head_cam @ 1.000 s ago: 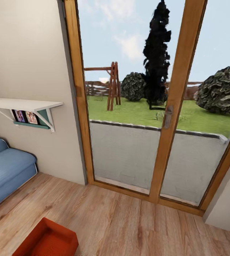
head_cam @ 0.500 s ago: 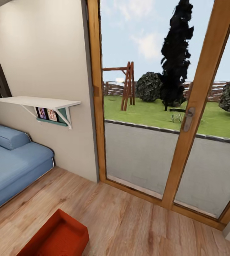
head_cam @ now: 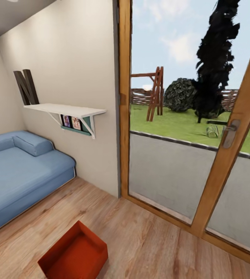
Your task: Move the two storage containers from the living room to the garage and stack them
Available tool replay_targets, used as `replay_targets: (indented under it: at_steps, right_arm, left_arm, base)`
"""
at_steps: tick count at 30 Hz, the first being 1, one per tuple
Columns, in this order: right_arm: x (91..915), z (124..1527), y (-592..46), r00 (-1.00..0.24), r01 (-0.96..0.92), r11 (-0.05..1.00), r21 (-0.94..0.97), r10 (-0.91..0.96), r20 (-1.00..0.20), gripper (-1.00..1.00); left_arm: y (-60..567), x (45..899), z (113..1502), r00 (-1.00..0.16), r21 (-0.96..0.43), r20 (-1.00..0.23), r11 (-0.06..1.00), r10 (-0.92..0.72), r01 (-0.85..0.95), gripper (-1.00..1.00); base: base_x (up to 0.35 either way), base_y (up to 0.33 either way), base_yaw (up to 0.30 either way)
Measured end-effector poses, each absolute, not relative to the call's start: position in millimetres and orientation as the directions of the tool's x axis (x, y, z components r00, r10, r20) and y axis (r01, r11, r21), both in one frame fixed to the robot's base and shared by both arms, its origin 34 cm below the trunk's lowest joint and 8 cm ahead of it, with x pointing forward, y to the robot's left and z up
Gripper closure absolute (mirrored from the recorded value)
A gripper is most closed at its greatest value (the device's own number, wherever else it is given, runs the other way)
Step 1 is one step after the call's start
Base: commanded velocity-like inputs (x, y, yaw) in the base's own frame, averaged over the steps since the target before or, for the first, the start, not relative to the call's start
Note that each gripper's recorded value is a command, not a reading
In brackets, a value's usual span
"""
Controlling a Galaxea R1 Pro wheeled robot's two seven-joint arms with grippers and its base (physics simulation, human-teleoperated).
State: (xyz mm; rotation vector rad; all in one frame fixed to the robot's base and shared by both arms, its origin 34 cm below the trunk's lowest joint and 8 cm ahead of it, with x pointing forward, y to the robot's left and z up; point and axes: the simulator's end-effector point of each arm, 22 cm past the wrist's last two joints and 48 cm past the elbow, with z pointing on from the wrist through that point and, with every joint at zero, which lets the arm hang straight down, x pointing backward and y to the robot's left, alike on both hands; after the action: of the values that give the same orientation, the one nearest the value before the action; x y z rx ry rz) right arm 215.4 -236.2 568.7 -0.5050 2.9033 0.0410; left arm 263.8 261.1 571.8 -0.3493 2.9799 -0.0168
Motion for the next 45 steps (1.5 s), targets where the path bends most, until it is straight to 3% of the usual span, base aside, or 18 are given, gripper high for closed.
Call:
replay_targets:
  at_steps: [11,45]
  right_arm:
    - [215.4,568.8,-236.8,-0.923,-0.337,0.941,-0.007,-0.332,-0.195,-1.00]
    - [215.7,568.9,-236.8,-0.923,-0.337,0.941,-0.007,-0.332,-0.197,-1.00]
  left_arm:
    - [261.8,263.6,571.9,-0.964,-0.027,-0.138,0.974,-0.228,-0.227,-1.00]
    - [262.1,263.6,572.0,-0.962,-0.027,-0.138,0.972,-0.235,-0.233,-1.00]
  base:
    - [0.068,-0.042,0.275]
    - [0.243,-0.174,0.275]
